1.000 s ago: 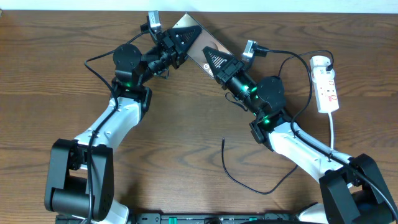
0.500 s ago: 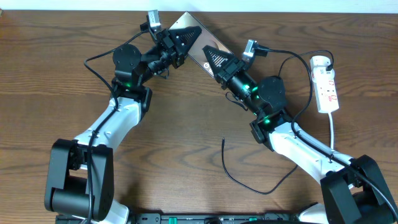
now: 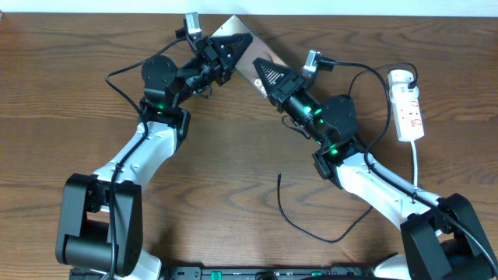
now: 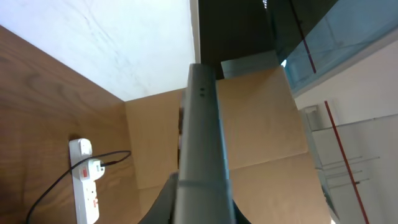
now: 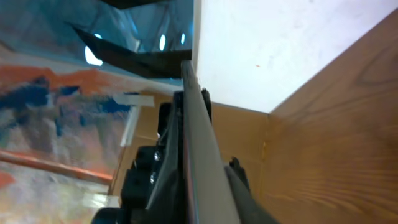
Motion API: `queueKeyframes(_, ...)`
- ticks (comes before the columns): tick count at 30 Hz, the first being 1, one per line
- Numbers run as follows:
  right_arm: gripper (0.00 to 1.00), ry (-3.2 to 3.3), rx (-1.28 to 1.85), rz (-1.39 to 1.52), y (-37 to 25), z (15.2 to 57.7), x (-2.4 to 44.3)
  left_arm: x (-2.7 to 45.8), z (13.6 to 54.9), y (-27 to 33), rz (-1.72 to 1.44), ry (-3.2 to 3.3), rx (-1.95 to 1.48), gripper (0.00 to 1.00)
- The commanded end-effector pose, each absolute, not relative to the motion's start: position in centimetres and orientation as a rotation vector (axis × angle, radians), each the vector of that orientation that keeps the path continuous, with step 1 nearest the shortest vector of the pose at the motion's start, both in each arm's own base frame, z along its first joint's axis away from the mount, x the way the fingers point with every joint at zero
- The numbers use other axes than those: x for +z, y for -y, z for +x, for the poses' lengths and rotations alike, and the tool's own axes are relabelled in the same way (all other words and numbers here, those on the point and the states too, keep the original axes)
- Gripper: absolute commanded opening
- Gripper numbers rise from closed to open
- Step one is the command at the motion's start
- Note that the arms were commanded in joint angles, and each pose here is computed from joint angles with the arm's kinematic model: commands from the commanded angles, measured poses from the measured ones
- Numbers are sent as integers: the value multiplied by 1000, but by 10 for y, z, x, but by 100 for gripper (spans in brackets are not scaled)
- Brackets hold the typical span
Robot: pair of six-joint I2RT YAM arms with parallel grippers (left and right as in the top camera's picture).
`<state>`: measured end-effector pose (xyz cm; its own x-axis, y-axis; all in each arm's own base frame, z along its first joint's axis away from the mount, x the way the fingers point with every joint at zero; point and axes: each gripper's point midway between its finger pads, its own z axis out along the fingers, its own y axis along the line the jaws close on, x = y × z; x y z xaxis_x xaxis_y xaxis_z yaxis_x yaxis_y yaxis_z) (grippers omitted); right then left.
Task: Plug charger to phone and switch on socket
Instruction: 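Open the right gripper and pull it away, left gripper keeps phone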
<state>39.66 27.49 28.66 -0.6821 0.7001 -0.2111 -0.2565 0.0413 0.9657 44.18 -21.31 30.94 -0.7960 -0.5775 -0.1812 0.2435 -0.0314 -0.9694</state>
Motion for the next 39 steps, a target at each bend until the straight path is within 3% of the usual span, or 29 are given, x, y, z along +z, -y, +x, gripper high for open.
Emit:
queueKeyframes(1,27,-1677,1716,381,-287,388,274,342,435,216,-278,-1610,-1892,7)
queueKeyframes(2,30,-1676,1716,381,-287,388,274,342,435,216,-278,-1610,-1892,7)
queueKeyframes(4,49,-1677,1716,381,-287,388,274,342,435,216,-278,-1610,-1892,7)
queueKeyframes(7,67,-1675,1714,384,-287,388,274,342,435,216,-278,-1611,-1892,7)
queueKeyframes(8,82,-1675,1714,384,-287,388,274,342,435,216,-278,-1610,-1892,8)
queueKeyframes(10,99,-1675,1714,384,-287,388,274,342,436,216,-278,-1610,-1891,7)
queueKeyframes(16,99,-1676,1714,383,-287,388,274,341,441,205,-296,-1600,-1872,7)
queueKeyframes(30,99,-1731,1614,272,-287,388,261,320,457,92,-407,-1681,-1789,7)
queueKeyframes(39,99,-1906,1423,5,-276,395,235,300,425,50,-276,-1851,-1821,7)
